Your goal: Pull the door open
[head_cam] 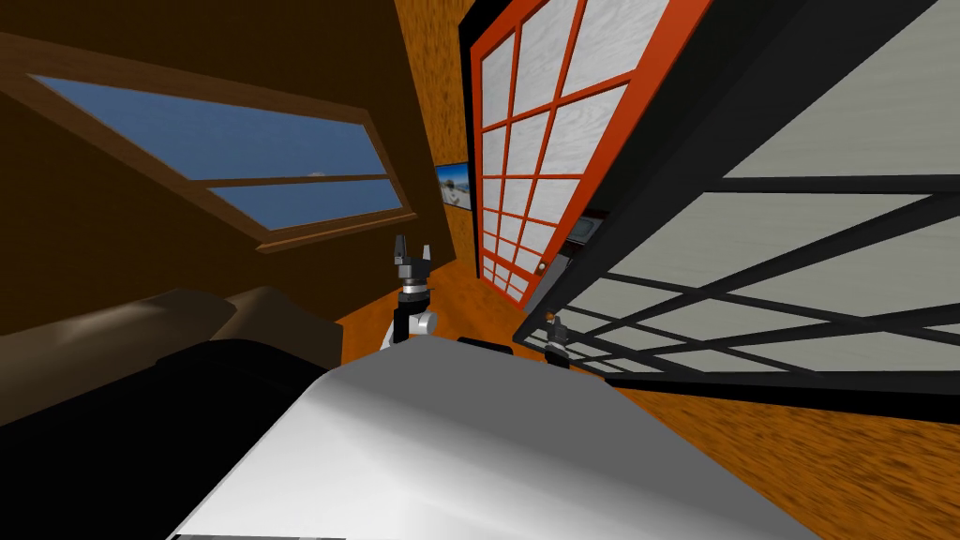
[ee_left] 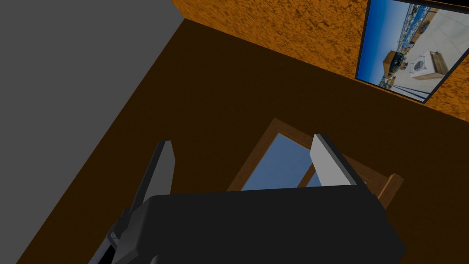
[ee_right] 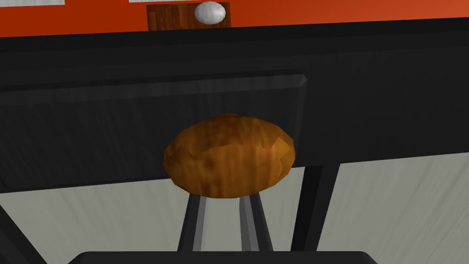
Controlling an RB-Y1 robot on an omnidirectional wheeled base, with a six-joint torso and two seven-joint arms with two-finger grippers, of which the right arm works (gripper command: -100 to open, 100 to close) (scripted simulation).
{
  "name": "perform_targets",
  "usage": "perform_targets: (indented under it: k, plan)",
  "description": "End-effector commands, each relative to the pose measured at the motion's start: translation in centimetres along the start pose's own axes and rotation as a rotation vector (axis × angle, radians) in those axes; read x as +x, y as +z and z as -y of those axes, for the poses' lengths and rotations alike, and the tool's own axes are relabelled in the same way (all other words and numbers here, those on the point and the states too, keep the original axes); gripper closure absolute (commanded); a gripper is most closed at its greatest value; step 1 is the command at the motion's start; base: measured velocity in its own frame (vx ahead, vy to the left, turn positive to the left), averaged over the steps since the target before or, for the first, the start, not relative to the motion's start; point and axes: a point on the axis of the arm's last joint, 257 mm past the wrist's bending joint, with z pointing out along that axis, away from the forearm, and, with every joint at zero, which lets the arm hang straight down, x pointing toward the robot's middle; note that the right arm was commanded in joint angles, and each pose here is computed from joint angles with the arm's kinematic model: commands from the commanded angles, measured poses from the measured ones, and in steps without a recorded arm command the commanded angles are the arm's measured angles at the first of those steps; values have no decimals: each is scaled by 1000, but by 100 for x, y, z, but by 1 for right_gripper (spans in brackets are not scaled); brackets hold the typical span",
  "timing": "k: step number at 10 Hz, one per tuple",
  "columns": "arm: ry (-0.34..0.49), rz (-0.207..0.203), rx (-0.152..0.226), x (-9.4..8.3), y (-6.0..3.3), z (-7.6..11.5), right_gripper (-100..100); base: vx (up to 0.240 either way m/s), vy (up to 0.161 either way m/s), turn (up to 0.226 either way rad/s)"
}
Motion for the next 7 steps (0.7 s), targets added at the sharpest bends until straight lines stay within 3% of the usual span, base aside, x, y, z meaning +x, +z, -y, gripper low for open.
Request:
perform_targets:
  k: [1, 2, 3, 4, 7]
  plan:
    - [24, -33, -27, 258, 71, -57, 100, 5, 7, 7]
    - [24, -33, -27, 258, 71, -57, 100, 13, 8, -41]
    - [86, -24, -26, 278, 69, -55, 100, -30, -24, 37]
    - [86, -24, -26, 278, 69, -55, 100, -45, -26, 74]
    - [210, -8, -25, 317, 64, -48, 100, -41, -28, 68]
